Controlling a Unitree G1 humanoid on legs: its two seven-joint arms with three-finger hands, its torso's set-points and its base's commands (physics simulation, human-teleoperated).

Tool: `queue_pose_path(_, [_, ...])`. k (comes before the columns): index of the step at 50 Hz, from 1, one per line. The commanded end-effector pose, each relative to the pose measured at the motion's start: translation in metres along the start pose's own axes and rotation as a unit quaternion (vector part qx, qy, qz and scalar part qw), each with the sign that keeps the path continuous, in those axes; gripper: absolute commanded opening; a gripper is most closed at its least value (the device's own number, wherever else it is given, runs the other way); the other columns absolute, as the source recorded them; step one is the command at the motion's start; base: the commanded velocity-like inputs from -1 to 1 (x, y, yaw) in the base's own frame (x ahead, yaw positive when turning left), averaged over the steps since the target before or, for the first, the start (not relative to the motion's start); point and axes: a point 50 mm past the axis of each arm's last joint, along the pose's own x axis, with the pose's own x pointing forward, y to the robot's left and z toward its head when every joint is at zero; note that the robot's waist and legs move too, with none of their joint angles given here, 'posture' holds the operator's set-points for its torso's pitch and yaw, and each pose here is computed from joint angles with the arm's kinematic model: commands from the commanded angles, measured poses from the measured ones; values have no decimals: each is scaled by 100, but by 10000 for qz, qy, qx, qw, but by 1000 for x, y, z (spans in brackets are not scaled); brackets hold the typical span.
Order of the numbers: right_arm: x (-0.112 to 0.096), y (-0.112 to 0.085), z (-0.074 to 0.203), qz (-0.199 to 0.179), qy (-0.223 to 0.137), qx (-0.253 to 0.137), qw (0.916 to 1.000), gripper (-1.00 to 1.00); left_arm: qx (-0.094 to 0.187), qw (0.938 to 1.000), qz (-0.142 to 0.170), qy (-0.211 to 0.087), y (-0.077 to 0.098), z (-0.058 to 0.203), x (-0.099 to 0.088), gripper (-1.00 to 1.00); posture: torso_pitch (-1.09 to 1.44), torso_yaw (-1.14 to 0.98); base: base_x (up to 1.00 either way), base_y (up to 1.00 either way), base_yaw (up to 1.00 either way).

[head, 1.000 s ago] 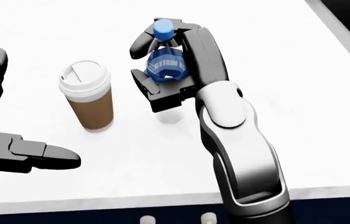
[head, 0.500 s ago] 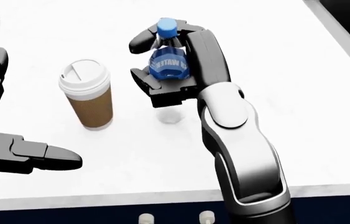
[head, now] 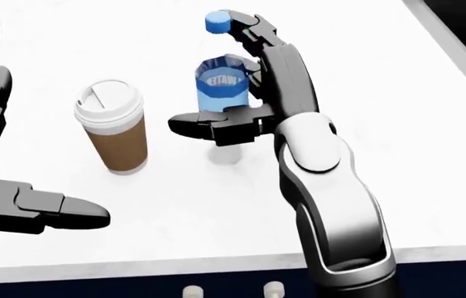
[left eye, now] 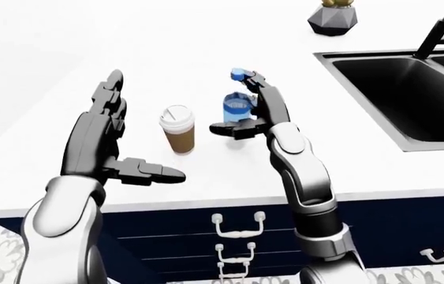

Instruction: Move the drinks to the dining counter.

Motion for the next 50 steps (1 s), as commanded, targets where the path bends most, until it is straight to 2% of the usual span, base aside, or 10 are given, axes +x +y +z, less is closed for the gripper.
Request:
queue_pose_path(1, [-2,-1,22,-11,-490,4,9988,53,89,9993,100,-351,2,11,-2,100,0,0,0,0,0])
queue_pose_path(10, [-10,-13,26,-153,-556,100,9983,47,91,9992,102,-364,3,13,-2,100,0,0,0,0,0])
queue_pose_path(20, [-34,-34,41,-428,-788,226,9957,44,79,9991,106,-414,3,18,-3,100,0,0,0,0,0])
queue_pose_path(26, [-56,-46,56,-586,-992,281,9929,55,62,9988,158,-450,8,23,-6,100,0,0,0,0,0])
queue_pose_path(27, [-59,-49,57,-628,-1018,307,9923,80,41,9988,186,-458,9,23,-7,100,0,0,0,0,0])
queue_pose_path(28, [-61,-50,58,-651,-1041,332,9919,91,32,9987,199,-462,11,23,-7,100,0,0,0,0,0])
queue_pose_path(30, [-67,-56,60,-737,-1098,363,9906,100,28,9987,218,-463,12,23,-8,100,0,0,0,0,0])
queue_pose_path(36, [-82,-70,59,-952,-1184,518,9870,100,-37,9986,256,-465,15,20,-10,100,0,0,0,0,0])
queue_pose_path(50, [-133,-99,89,-1376,-1674,556,9747,100,-141,9968,468,-640,32,34,-19,100,0,0,0,0,0])
